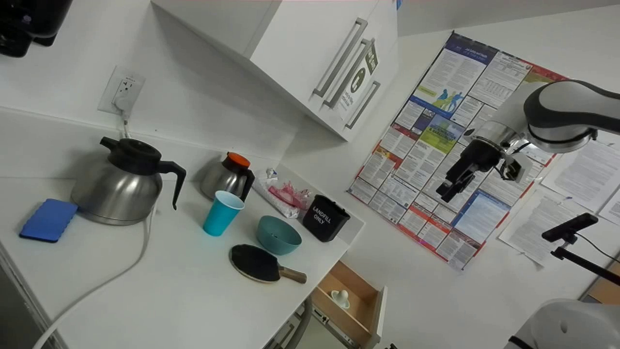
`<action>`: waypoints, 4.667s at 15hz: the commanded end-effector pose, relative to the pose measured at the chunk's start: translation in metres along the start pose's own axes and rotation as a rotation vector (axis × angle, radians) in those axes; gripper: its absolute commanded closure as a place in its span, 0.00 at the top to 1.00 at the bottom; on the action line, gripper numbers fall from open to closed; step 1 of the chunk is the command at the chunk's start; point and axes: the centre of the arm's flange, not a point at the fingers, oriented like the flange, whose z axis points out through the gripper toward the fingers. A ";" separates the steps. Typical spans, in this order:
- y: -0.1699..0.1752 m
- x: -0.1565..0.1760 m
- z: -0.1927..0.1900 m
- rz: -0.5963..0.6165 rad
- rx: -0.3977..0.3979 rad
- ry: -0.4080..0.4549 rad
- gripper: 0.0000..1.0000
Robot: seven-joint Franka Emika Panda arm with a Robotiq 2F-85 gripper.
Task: Take the object out of the drawer then close the drawer
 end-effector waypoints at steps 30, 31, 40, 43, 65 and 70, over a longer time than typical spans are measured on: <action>0.293 0.053 0.260 0.806 0.071 0.012 1.00; 0.299 0.054 0.272 0.833 0.075 -0.002 1.00; 0.369 0.066 0.379 1.052 -0.063 -0.005 1.00; 0.383 0.074 0.408 1.097 -0.099 0.020 1.00; 0.400 0.084 0.518 1.148 -0.171 -0.073 1.00; 0.409 0.095 0.542 1.145 -0.188 -0.057 1.00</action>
